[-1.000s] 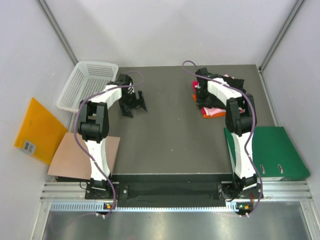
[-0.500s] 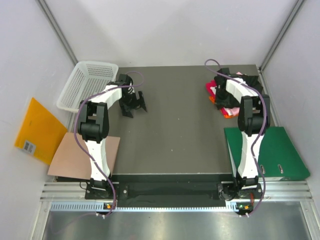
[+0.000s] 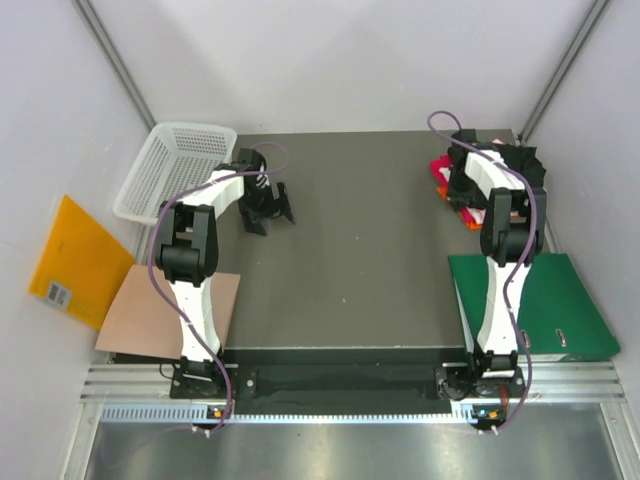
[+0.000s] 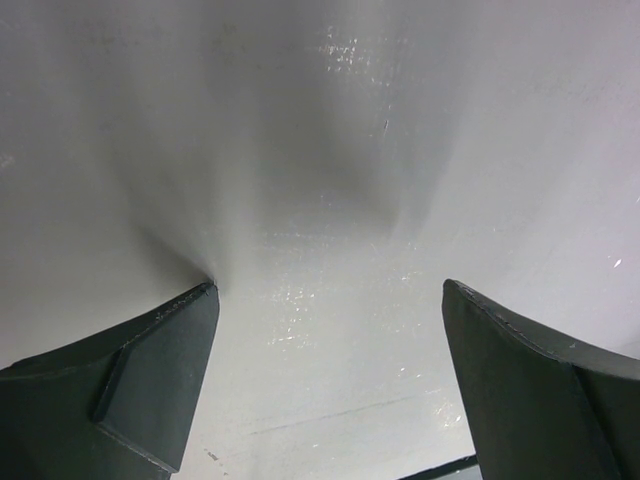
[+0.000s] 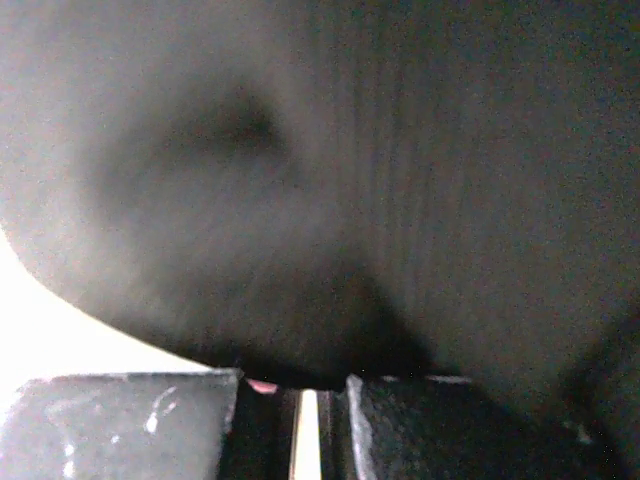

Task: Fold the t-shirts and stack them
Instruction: Put the neatly folded tshirt into the corner of the board with the right arm

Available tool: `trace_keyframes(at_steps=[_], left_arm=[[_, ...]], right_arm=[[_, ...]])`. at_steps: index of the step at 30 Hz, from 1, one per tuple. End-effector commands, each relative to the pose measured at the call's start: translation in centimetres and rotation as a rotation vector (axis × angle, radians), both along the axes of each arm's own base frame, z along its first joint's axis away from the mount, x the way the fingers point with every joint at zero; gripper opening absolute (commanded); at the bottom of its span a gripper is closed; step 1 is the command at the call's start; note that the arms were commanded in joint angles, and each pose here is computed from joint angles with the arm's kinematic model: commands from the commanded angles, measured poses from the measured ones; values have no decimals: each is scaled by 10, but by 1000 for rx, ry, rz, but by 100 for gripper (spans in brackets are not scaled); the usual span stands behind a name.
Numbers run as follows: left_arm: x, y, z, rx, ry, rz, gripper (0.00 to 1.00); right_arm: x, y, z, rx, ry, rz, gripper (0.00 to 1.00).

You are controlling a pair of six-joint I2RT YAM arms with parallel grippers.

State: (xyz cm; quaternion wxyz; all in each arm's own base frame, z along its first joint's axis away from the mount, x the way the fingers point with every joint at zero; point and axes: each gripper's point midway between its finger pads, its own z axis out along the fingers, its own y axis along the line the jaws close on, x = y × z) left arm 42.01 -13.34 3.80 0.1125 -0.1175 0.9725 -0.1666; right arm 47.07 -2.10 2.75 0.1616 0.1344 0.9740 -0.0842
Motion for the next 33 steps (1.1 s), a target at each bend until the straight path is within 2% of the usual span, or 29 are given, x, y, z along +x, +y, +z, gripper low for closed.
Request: trace_keyframes(at_steps=[1, 9, 14, 15, 18, 19, 21, 22, 28, 33], left_arm=[[-16, 4, -10, 40, 43, -14, 98], [-19, 6, -6, 46, 40, -8, 98], [-18, 4, -1, 45, 14, -22, 99], [-18, 3, 2, 46, 4, -27, 99], [-16, 3, 11, 51, -32, -32, 99], [-16, 3, 13, 51, -48, -37, 99], [-13, 2, 21, 41, -83, -39, 99], [-14, 1, 22, 38, -88, -42, 99], [-8, -1, 32, 32, -119, -45, 99], [-8, -5, 39, 7, -148, -62, 99]], right_arm=[[40, -30, -2, -69, -93, -45, 0], [48, -50, -4, -112, -91, -85, 0], [36, -56, 23, -143, -117, -93, 1], [34, -55, 32, -136, -138, -84, 5], [24, -39, 68, -84, -247, -30, 44], [21, -33, 77, -63, -278, -12, 65], [10, -13, 105, -17, -369, 56, 80], [6, -7, 115, -9, -402, 72, 99], [-27, 70, 159, 36, -536, 243, 100], [-48, 146, 183, 128, -628, 371, 100]])
